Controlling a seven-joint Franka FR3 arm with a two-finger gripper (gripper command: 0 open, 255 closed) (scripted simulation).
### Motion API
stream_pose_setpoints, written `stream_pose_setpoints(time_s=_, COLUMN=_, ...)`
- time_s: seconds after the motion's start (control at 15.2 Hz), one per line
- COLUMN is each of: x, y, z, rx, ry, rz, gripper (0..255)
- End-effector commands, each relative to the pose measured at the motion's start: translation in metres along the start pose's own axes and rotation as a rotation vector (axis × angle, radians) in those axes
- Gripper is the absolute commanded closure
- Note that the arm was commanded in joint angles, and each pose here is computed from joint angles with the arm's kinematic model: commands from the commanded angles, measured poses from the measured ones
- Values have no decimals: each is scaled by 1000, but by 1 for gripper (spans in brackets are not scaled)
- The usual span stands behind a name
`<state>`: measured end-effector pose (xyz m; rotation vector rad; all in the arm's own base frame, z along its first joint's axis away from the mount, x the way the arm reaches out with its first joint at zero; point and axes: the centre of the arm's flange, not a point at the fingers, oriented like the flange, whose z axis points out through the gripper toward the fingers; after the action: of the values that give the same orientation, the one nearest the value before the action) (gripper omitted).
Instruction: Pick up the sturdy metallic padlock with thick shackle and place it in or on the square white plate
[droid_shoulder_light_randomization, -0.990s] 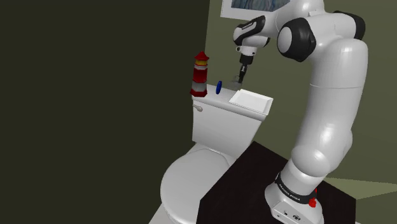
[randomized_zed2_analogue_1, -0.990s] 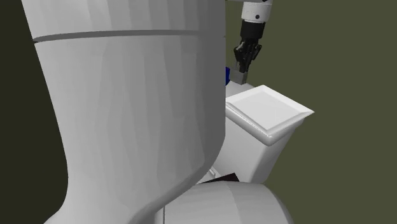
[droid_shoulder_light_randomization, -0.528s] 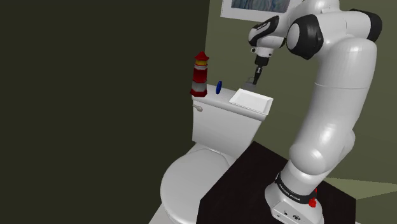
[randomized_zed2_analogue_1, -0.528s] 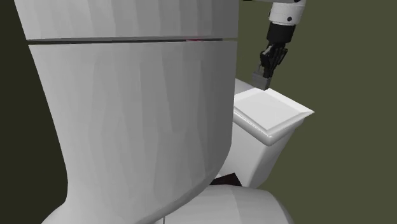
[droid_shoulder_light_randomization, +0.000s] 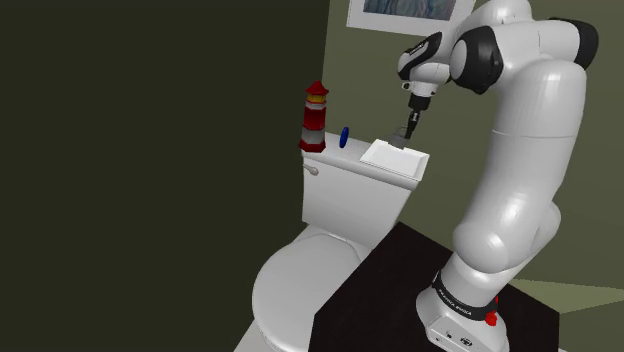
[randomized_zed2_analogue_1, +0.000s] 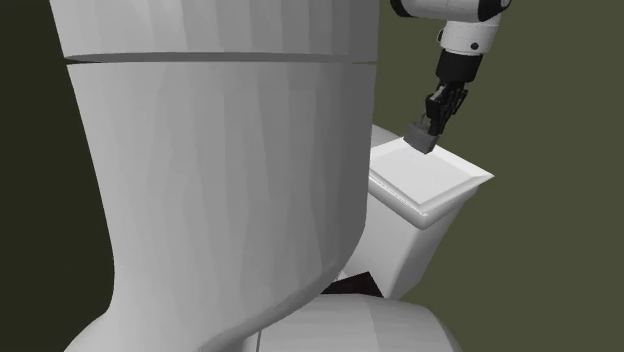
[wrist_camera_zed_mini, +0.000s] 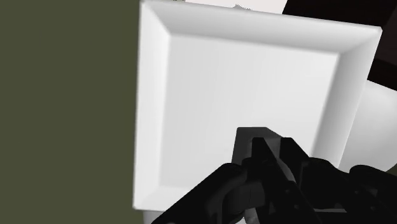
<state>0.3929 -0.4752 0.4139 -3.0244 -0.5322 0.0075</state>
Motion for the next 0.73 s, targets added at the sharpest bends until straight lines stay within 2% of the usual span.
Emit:
stream_pose_setpoints(time_s=0.0, x=-1, y=0, z=11, rx=0, ry=0, rz=0, gripper=255)
stream_pose_setpoints(time_s=0.53, x=-1, y=3, z=55, rx=0, ry=0, rz=0, gripper=255)
stream_pose_setpoints(time_s=0.66, x=-1, y=3, z=55, rx=0, ry=0, rz=0, gripper=255)
